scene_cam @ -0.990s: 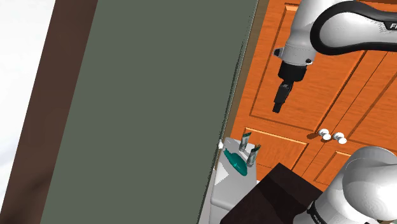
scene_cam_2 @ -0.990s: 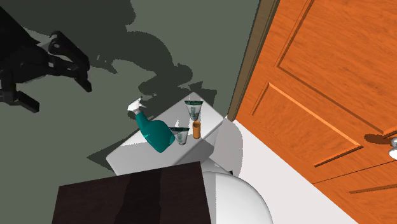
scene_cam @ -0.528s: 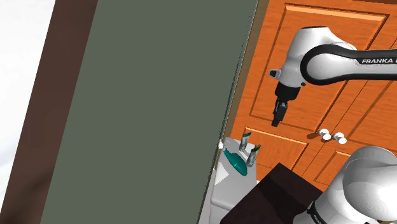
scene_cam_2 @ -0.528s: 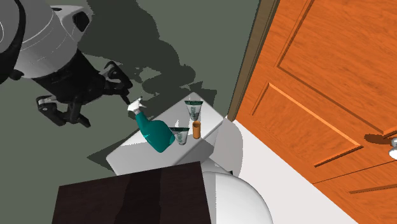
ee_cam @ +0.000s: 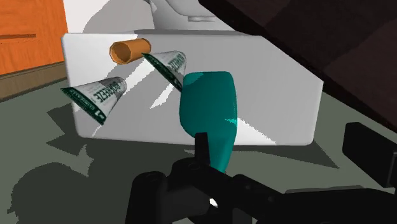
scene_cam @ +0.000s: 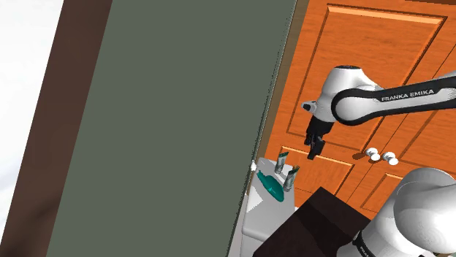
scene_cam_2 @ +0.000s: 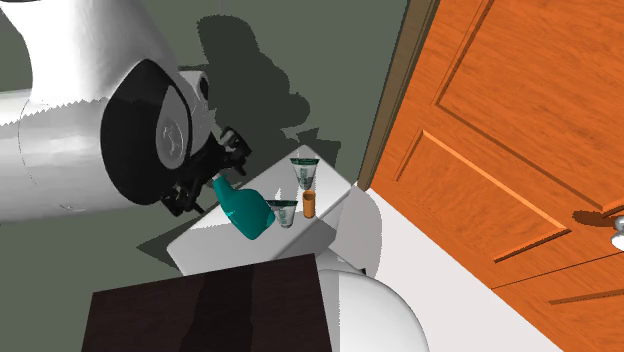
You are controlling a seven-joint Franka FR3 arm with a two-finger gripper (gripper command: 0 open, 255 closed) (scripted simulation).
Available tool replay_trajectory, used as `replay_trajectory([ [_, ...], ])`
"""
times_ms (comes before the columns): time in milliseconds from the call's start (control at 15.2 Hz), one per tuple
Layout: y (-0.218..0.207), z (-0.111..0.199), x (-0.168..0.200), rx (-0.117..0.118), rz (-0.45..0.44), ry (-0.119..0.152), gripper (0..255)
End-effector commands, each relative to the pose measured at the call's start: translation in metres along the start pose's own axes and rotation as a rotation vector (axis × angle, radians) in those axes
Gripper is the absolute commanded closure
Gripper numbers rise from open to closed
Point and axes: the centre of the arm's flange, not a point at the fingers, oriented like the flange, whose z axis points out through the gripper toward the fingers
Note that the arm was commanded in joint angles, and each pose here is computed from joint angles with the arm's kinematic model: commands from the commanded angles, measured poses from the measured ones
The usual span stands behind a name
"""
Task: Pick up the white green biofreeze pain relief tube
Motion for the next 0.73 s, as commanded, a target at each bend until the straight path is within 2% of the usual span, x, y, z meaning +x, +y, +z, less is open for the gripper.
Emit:
replay_trajectory([
  [0,0.01,0.025,-0.001,-0.001,-0.061,0.011,0],
  [660,0.065,0.146,-0.001,0.007,-0.342,0.058,0],
])
